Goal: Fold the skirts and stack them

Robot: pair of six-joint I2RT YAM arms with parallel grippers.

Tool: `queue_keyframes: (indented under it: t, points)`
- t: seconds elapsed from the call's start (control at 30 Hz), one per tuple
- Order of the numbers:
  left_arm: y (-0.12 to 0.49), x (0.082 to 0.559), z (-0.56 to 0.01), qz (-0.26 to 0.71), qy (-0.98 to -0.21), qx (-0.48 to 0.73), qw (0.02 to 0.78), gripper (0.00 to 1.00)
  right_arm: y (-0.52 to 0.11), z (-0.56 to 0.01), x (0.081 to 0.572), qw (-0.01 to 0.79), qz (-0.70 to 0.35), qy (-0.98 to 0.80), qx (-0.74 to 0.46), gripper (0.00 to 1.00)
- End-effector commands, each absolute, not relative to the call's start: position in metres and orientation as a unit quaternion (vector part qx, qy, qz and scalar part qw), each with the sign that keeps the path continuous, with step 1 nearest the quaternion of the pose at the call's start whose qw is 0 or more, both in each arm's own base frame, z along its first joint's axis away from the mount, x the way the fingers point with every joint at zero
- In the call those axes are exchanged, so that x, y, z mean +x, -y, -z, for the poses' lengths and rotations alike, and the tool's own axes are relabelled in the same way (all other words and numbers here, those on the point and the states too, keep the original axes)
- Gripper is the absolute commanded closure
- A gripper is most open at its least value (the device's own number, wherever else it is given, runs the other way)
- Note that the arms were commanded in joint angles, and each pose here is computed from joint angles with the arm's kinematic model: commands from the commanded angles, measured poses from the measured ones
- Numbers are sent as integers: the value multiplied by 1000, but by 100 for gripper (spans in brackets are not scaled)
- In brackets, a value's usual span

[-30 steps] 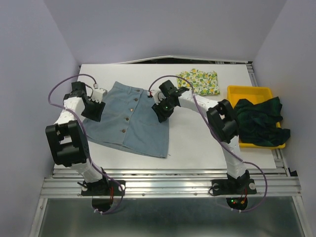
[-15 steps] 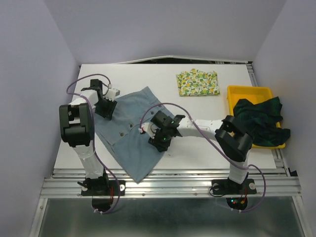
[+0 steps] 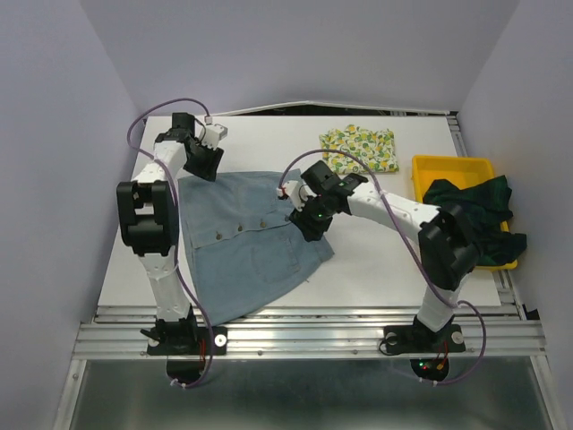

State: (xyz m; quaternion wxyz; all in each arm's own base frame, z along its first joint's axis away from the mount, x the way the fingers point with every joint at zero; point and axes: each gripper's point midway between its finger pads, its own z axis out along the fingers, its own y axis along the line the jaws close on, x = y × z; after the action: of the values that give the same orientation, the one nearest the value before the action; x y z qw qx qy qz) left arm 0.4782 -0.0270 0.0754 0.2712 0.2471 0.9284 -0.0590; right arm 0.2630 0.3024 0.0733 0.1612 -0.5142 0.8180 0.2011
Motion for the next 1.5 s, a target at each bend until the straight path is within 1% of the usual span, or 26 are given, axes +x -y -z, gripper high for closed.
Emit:
queue_keyframes:
  t: [0.0,0.1,0.17,0.27,0.33,0.37,0.47,0.5,0.57,0.63,0.67,0.7,0.77,0.8,0.93,1.0,1.03,1.1,1.13,1.17,1.23,1.27,1.33,1.37,1.4,1.47]
  points:
    - [39,454,-108,68,-921,269,275,44,-277,-91,260,186,-136,-790,-568,50]
    - [38,425,-98,76,-929,268,243,45,-267,-89,249,173,-136,-775,-592,50]
    - [39,411,-87,82,-933,267,226,45,-261,-88,244,174,-134,-766,-604,47]
    - [40,387,-64,92,-941,263,194,46,-248,-86,240,186,-117,-749,-625,32]
    - [40,377,-46,91,-945,262,174,48,-243,-83,243,196,-100,-741,-634,25]
    - [41,377,-35,92,-947,259,164,48,-236,-77,239,191,-94,-734,-645,25]
    - [46,389,-18,101,-951,252,151,50,-232,-74,242,209,-80,-713,-664,25]
    - [48,404,-22,100,-948,253,164,51,-235,-78,246,228,-77,-704,-668,25]
    - [51,415,-7,104,-952,248,149,51,-235,-77,248,243,-72,-687,-681,26]
    - [54,449,-19,99,-948,248,175,52,-237,-73,250,263,-68,-660,-700,29]
    - [54,452,-4,102,-953,240,156,52,-238,-77,253,281,-62,-640,-712,29]
    - [55,463,-5,99,-952,240,161,52,-235,-69,250,281,-60,-632,-719,30]
    - [56,493,-13,93,-949,241,179,52,-241,-72,258,318,-49,-607,-727,30]
    - [57,513,-29,87,-944,241,207,51,-244,-69,262,335,-45,-600,-725,30]
    - [61,526,-52,92,-937,246,232,43,-253,-71,278,370,-32,-600,-708,31]
    - [63,519,-85,92,-927,257,258,43,-258,-78,281,380,-42,-615,-690,31]
    - [60,509,-109,83,-918,269,280,42,-265,-88,277,387,-56,-616,-684,31]
    - [54,492,-133,72,-907,285,301,41,-273,-100,272,400,-69,-612,-678,30]
    - [50,473,-128,73,-909,295,287,40,-275,-106,268,403,-70,-612,-677,30]
    - [45,459,-162,57,-891,324,314,40,-280,-113,266,407,-77,-616,-670,30]
    - [36,422,-162,64,-880,362,299,41,-285,-114,259,392,-94,-625,-668,30]
    - [19,402,-185,40,-858,405,313,41,-289,-121,262,397,-98,-627,-663,30]
    - [-6,362,-173,43,-851,432,295,44,-301,-116,252,386,-103,-616,-678,31]
    - [-16,345,-187,27,-837,451,309,45,-305,-109,248,378,-103,-611,-687,31]
    - [-25,324,-181,23,-818,498,288,47,-311,-106,244,375,-103,-602,-697,32]
    - [-45,275,-165,27,-819,523,236,50,-325,-92,229,362,-100,-587,-717,33]
